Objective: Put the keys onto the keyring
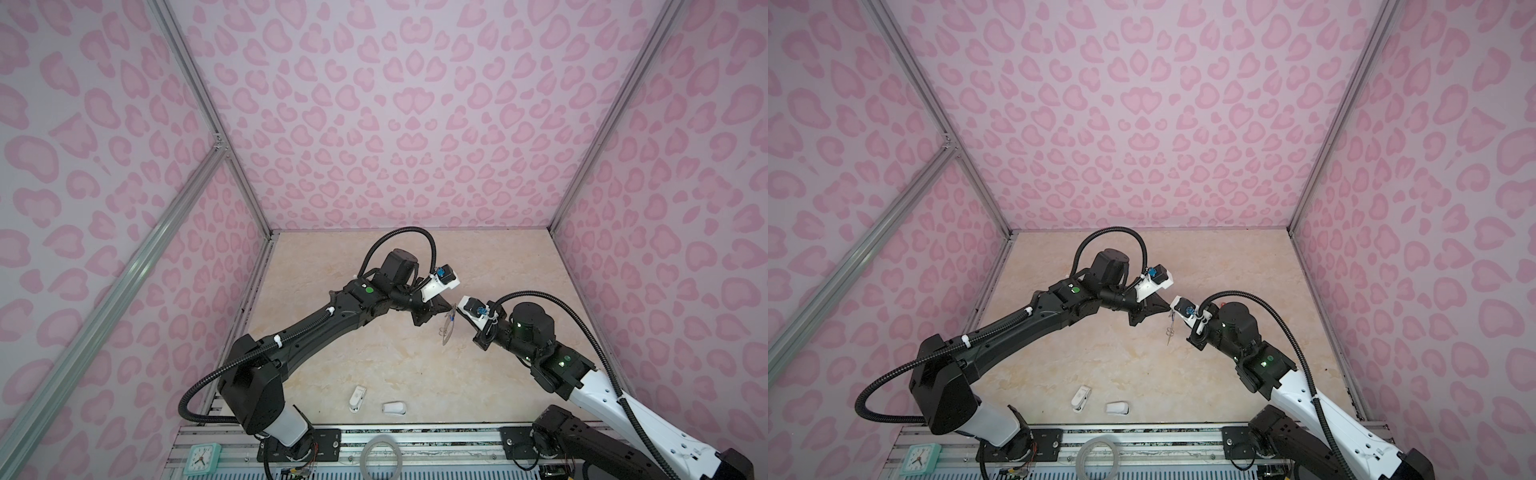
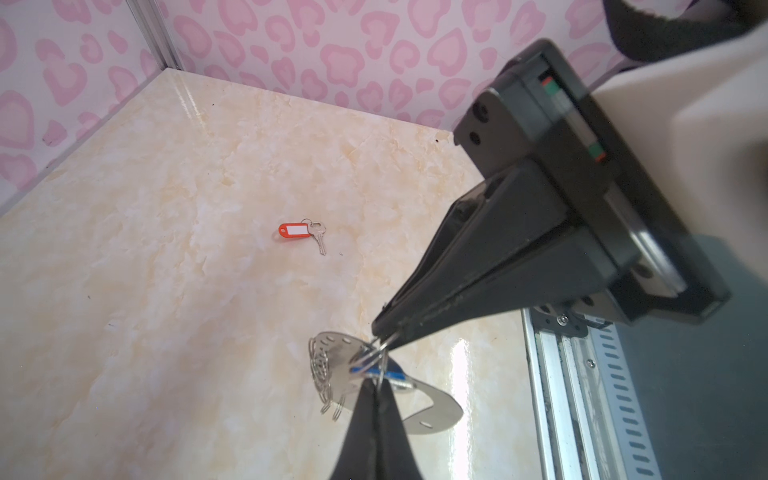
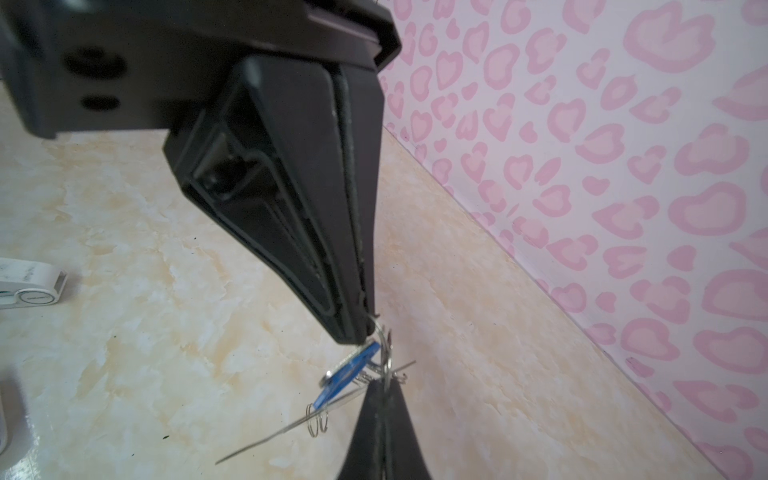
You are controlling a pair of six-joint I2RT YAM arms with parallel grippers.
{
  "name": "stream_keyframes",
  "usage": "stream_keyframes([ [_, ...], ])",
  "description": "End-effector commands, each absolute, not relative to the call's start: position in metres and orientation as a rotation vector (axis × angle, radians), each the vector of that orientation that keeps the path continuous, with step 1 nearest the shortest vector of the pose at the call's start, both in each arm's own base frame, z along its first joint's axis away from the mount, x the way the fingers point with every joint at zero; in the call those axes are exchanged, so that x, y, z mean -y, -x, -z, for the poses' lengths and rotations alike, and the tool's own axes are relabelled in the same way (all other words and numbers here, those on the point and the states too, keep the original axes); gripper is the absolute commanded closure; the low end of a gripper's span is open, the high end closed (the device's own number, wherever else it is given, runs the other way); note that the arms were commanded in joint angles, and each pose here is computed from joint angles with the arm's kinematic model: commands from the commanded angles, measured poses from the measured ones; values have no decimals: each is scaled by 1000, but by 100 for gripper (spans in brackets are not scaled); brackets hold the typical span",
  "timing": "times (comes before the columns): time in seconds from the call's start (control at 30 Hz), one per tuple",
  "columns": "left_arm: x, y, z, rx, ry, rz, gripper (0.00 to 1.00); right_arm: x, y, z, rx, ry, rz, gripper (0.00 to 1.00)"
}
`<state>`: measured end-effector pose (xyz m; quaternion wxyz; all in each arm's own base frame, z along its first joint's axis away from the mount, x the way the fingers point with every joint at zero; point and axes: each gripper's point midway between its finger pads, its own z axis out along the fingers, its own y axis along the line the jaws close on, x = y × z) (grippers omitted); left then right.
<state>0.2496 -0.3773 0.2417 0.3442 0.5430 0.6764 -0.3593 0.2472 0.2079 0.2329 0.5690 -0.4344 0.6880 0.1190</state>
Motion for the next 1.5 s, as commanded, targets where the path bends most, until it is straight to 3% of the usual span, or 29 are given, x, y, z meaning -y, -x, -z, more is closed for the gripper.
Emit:
stream_keyframes([
  [0.0, 377, -259, -244, -1781, -1373, 903, 96, -208, -247, -234, -1599, 1018, -276, 100],
  [1.07, 381, -255, -245, -1905, -1276, 1264, 96, -205, -242, -257, -1397, 955, -249, 100],
  [1.2, 377, -255, -243, -1910, -1278, 1276, 85, -206, -243, -260, -1380, 951, -246, 100],
  [1.33, 373, -256, -242, -1915, -1279, 1270, 65, -209, -244, -262, -1370, 952, -256, 100],
  [1.37, 372, -255, -243, -1901, -1288, 1265, 52, -209, -244, -263, -1369, 951, -259, 100],
  [1.47, 367, -252, -243, -1854, -1311, 1224, 44, -211, -245, -262, -1370, 958, -262, 100],
])
